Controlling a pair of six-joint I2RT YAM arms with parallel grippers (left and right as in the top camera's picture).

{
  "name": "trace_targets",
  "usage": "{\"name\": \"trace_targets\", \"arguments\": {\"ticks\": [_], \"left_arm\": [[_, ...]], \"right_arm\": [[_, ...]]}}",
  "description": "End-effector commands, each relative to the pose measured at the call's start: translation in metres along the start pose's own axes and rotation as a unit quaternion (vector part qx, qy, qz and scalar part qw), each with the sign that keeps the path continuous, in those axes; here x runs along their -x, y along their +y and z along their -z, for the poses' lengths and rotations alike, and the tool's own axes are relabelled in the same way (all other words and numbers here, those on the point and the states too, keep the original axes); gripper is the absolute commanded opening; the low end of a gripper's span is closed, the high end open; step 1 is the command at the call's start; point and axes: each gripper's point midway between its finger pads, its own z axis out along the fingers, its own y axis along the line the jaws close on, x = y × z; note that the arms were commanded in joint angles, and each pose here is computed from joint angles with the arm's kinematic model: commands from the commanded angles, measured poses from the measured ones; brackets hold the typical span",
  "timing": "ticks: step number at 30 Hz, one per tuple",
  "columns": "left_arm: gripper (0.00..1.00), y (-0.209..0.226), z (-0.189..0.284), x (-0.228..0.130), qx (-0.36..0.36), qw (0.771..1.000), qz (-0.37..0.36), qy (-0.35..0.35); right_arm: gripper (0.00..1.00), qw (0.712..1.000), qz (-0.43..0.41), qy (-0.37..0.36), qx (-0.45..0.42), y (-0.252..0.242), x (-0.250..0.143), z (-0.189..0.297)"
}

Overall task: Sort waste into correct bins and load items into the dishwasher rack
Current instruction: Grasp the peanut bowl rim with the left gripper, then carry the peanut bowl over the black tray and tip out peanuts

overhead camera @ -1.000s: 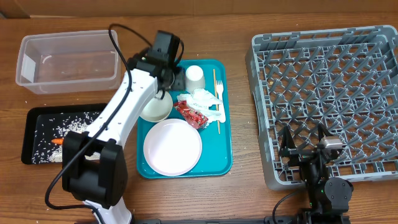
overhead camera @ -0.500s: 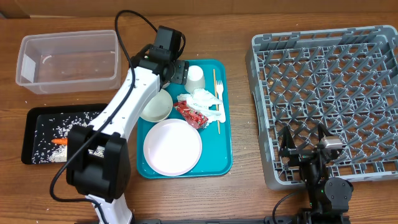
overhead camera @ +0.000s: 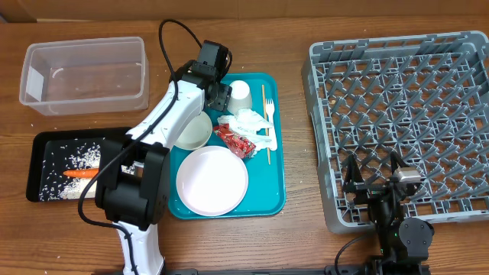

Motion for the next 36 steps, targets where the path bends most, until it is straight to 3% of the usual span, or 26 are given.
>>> {"name": "trace_targets", "arguments": {"ticks": [1,5,10,14,19,23,29,31,36], "left_arm": [[0.75,0.006,-0.004,0.004,0.011,0.999,-0.035,-0.001],[0.79,0.010,-0.025,-0.010,0.018,0.999,-0.042,0.027],[0.77,0.017,-0.026,-0.004,0.027,0.999,-0.035,0.016],[0.56,0.017,-0.026,0.000,0.028,0.999,-0.033,0.007],[0.49,0.017,-0.026,0.000,0.027,0.999,-0.033,0.007],[0.31,0.017,-0.026,0.000,0.028,0.999,-0.033,0.007],[0.22,0.017,-0.023,0.004,0.027,0.999,-0.032,0.001],[0.10,0.017,-0.016,0.013,0.026,0.999,-0.024,-0.011],[0.04,0.023,0.020,0.048,0.021,0.998,0.036,-0.057]], "right_arm": [[1.00,1.000,-0.001,0.000,-0.004,-0.002,-0.003,0.000],[1.00,1.000,-0.001,0.000,-0.004,-0.002,-0.003,0.000],[1.00,1.000,-0.001,0.000,-0.004,-0.002,-0.003,0.000],[1.00,1.000,-0.001,0.000,-0.004,-0.002,-0.003,0.000],[1.00,1.000,-0.001,0.000,-0.004,-0.002,-0.003,0.000],[1.00,1.000,-0.001,0.000,-0.004,-0.002,-0.003,0.000],[1.00,1.000,-0.001,0.000,-0.004,-0.002,-0.003,0.000],[1.00,1.000,-0.001,0.000,-0.004,-0.002,-0.003,0.000],[1.00,1.000,-0.001,0.000,-0.004,-0.002,-0.003,0.000]]}}
